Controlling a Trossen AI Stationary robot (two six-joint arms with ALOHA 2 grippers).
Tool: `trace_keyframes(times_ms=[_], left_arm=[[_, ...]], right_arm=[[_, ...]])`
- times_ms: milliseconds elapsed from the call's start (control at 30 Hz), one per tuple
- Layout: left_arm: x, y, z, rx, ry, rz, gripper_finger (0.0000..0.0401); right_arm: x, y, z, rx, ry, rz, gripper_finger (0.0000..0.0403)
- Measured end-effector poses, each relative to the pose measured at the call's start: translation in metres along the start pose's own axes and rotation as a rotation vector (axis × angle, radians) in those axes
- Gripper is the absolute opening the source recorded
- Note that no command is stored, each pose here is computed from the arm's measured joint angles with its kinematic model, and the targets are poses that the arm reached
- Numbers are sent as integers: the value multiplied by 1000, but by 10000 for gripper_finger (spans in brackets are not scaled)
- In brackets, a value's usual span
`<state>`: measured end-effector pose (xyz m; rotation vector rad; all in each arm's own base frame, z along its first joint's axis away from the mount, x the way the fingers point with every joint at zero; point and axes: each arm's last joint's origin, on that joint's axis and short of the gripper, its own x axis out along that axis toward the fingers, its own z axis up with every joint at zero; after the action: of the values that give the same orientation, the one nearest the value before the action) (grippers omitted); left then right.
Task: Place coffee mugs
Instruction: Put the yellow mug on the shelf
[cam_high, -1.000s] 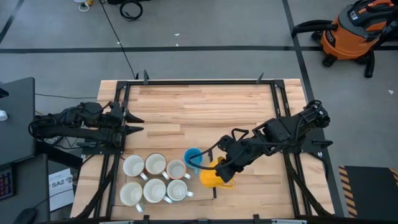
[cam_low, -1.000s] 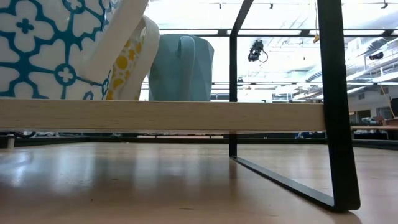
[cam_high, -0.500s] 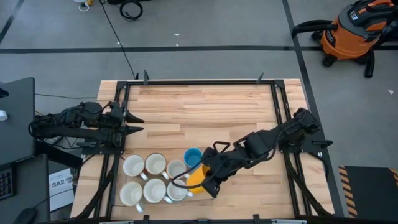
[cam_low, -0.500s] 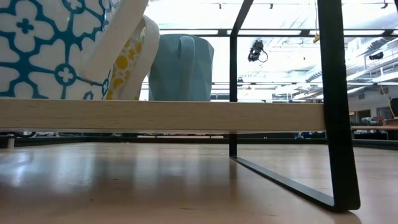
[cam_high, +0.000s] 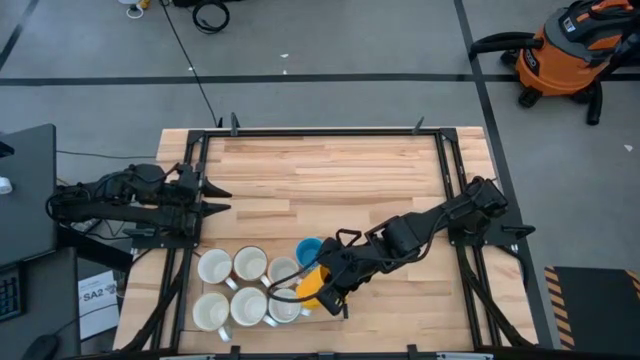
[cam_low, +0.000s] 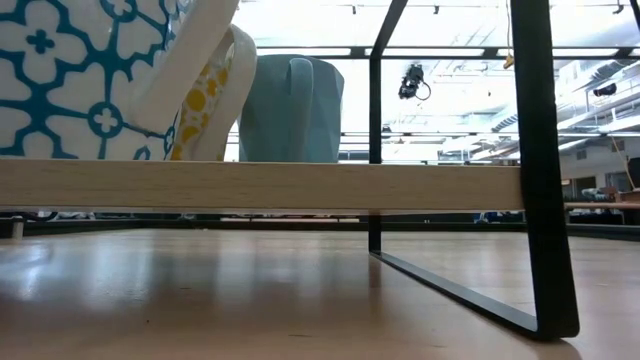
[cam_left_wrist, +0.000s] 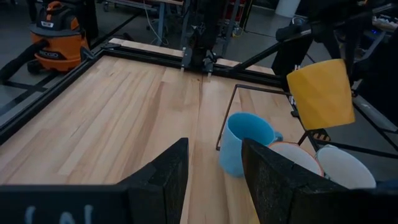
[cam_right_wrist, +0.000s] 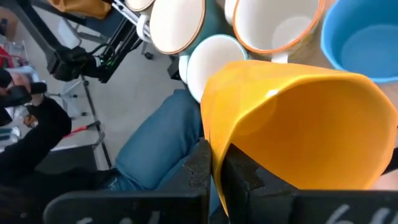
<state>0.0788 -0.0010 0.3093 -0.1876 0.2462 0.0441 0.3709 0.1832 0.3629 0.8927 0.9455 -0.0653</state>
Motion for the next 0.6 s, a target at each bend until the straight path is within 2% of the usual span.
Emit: trace_keyframes(times_ms=[300, 600], left_arm=[[0, 0, 0, 1, 1, 0, 156], [0, 0, 0, 1, 3, 1, 156]], right_arm=[[0, -2, 4, 179, 60, 18, 23], [-26, -5, 9, 187, 51, 24, 23]])
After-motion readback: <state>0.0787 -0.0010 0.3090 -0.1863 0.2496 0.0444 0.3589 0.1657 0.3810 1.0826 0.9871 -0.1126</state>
